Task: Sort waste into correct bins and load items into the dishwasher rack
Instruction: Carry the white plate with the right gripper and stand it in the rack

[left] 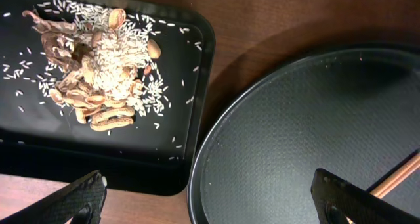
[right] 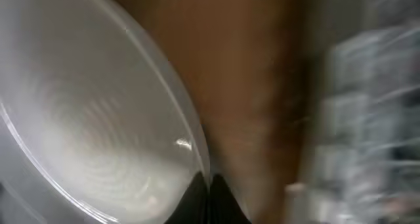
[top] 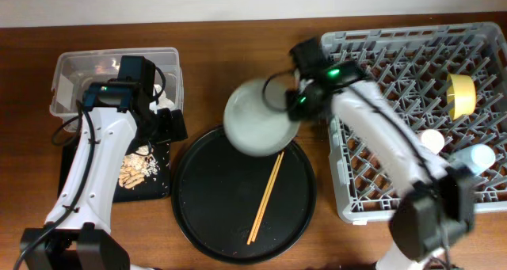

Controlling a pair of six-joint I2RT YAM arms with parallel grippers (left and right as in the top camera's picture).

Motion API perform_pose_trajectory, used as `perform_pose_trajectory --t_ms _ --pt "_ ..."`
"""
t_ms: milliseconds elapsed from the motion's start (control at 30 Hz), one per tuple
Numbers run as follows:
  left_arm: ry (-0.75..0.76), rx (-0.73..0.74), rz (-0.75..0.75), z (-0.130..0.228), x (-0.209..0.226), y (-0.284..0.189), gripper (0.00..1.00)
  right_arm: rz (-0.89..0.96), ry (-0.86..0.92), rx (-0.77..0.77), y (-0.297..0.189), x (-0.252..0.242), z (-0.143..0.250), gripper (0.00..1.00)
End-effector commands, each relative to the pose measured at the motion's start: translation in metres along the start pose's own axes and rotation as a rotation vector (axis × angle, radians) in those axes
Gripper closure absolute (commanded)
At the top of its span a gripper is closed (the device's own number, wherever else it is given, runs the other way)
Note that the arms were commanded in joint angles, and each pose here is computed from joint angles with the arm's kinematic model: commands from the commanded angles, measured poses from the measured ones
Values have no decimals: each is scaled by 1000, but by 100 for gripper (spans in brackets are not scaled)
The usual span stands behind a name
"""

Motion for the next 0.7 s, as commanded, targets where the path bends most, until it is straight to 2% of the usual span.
perform_pose_trajectory --t_ms 0,100,233,367,467,600,667 --pt "-9 -18 10 -1 0 -6 1 321 16 -290 -83 -76 -52 96" --pt "-10 -20 10 -1 0 -6 1 698 93 -469 -145 -153 -77 96" --pt "-10 -35 15 -5 -1 -6 1 1060 191 -531 -191 -218 -83 96" --pt "-10 -35 15 -5 -1 -6 1 1096 204 -465 -172 -242 -83 96" --pt "-9 -35 16 -5 -2 -6 1 1095 173 -385 -137 -250 -86 96" --pt "-9 -35 16 -5 -2 -6 1 954 127 -246 -71 -242 -78 96" --pt "-9 -34 15 -4 -2 -6 1 918 108 -205 -59 -239 -74 96"
Point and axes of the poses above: each gripper's point midway between its finger pads, its own y axis out along the fingers, its own x axis along the line the jaws close on, z = x × y, the point moved 1 cm from there along -y, back along the fingers, and after that the axes turned 1 degree about y, right-handed, at the moved point
